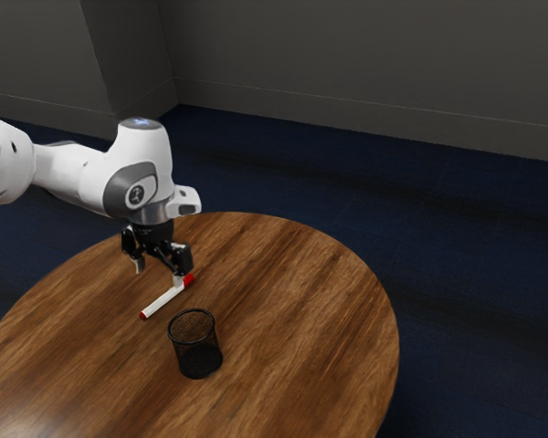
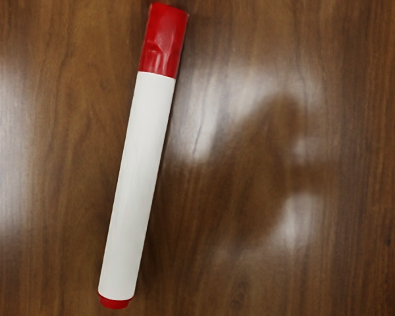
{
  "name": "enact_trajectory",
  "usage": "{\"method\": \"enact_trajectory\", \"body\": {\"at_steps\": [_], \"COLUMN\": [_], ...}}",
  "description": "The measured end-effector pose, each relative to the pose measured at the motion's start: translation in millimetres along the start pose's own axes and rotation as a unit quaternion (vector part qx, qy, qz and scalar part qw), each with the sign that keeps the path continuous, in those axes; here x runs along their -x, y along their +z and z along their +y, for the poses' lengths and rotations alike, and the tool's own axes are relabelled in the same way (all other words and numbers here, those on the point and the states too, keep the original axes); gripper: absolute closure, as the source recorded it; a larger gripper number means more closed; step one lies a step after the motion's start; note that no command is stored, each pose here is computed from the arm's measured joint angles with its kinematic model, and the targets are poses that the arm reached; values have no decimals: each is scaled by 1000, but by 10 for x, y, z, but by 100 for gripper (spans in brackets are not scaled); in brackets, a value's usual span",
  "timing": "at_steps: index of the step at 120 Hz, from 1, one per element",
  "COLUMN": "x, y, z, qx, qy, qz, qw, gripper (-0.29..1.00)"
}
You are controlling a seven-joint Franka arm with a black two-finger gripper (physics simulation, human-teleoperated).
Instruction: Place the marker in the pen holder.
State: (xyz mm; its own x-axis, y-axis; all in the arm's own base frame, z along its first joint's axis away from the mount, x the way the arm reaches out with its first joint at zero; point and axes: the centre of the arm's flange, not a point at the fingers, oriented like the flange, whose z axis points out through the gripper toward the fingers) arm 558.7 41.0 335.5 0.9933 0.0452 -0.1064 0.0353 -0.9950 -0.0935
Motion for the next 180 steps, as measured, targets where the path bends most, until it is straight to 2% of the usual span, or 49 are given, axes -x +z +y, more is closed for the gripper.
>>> {"method": "enact_trajectory", "body": {"at_steps": [25,57,105,136,180], "x": [-265,-359,-562,-583,-586], "y": [243,535,765,788,825], "z": [35,-12,-116,-113,-119], "qx": [-7,-15,-23,-17,-16], "qy": [40,75,101,108,118], "qz": [48,61,54,50,47], "qw": [998,995,993,993,992], "gripper": [0,0,1,24,42]}}
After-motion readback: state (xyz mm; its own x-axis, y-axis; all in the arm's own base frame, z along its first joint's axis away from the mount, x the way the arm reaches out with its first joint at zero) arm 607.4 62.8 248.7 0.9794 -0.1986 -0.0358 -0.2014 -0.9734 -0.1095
